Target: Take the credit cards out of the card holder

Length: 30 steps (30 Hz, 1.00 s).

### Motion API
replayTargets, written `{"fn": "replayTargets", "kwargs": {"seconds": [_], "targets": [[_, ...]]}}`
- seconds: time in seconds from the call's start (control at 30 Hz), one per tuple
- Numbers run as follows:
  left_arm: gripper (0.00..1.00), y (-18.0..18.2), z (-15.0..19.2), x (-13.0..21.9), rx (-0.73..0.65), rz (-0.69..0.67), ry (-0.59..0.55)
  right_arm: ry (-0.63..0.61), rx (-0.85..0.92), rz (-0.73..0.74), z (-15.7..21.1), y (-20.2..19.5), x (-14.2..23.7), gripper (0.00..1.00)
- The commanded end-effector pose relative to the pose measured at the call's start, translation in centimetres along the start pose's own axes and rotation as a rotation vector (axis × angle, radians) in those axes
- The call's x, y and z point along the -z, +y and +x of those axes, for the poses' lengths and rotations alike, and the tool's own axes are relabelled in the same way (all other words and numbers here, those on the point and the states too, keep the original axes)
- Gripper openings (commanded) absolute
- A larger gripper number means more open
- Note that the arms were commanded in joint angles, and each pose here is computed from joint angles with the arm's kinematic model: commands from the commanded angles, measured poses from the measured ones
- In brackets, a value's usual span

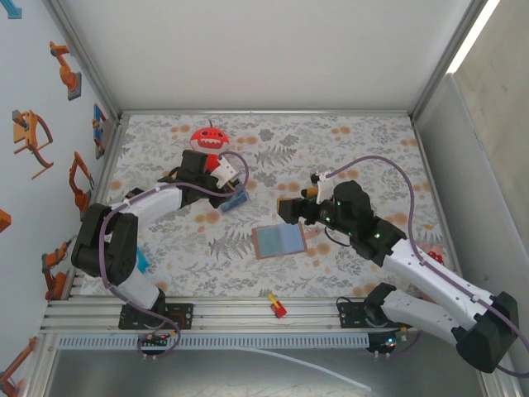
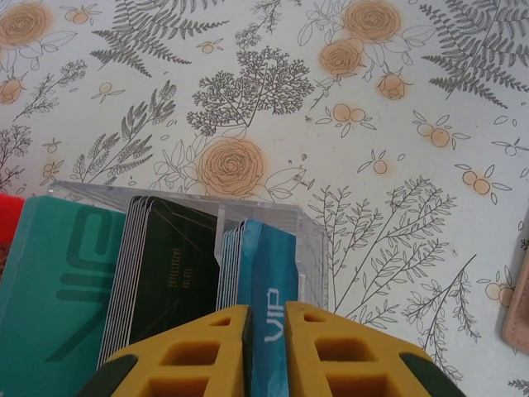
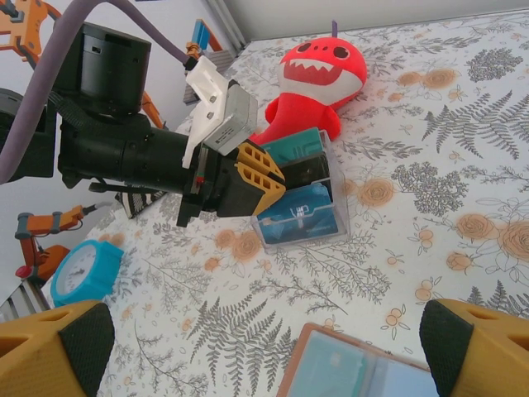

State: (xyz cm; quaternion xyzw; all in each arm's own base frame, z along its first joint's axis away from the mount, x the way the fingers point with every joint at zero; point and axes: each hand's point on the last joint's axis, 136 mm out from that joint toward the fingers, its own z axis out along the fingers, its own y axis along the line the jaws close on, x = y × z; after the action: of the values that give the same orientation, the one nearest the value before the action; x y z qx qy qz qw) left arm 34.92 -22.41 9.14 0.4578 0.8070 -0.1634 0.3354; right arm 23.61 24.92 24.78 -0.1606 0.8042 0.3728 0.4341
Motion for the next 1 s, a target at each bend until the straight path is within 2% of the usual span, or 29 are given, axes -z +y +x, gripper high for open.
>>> {"fn": "replayTargets", "kwargs": {"seconds": [0.0, 0.13, 0.33, 0.53, 0.67, 0.7, 0.8, 0.87, 0.93, 0.97], "targets": [[0.19, 0.0, -0.4, 0.0, -0.017, 0.003, 0.01, -0.023, 0.021, 0.006, -0.6, 0.1, 0.5, 0.94], [0.18, 0.0, -0.8, 0.5, -0.017, -0.005, 0.004, -0.019, 0.018, 0.006, -0.5, 0.0, 0.5, 0.94], [0.19, -0.5, -2.8, 2.5, -0.027, -0.044, -0.067, 0.02, 0.013, 0.025, 0.2, -0.4, 0.2, 0.93], [0.19, -0.7, -4.8, 5.6, 0.02, -0.169, -0.168, 0.097, -0.001, 0.089, 1.6, -1.7, -0.7, 0.87], [0.21, -1.1, -5.1, 7.7, 0.105, -0.259, -0.233, 0.158, -0.011, 0.135, 2.9, -2.7, -1.4, 0.83], [0.27, -1.1, -5.1, 8.2, 0.141, -0.274, -0.255, 0.172, -0.012, 0.144, 3.2, -2.9, -1.6, 0.82], [0.28, -1.6, -5.0, 9.5, 0.248, -0.287, -0.326, 0.229, -0.011, 0.189, 4.3, -3.9, -2.1, 0.79], [0.37, -2.0, -4.7, 10.1, 0.312, -0.287, -0.364, 0.265, -0.006, 0.225, 5.1, -4.5, -2.4, 0.77], [0.38, -2.3, -4.3, 10.7, 0.372, -0.288, -0.401, 0.299, 0.002, 0.253, 5.9, -4.9, -2.8, 0.74], [0.45, -2.4, -4.0, 11.0, 0.407, -0.294, -0.421, 0.318, 0.012, 0.27, 6.2, -5.0, -3.0, 0.73]]}}
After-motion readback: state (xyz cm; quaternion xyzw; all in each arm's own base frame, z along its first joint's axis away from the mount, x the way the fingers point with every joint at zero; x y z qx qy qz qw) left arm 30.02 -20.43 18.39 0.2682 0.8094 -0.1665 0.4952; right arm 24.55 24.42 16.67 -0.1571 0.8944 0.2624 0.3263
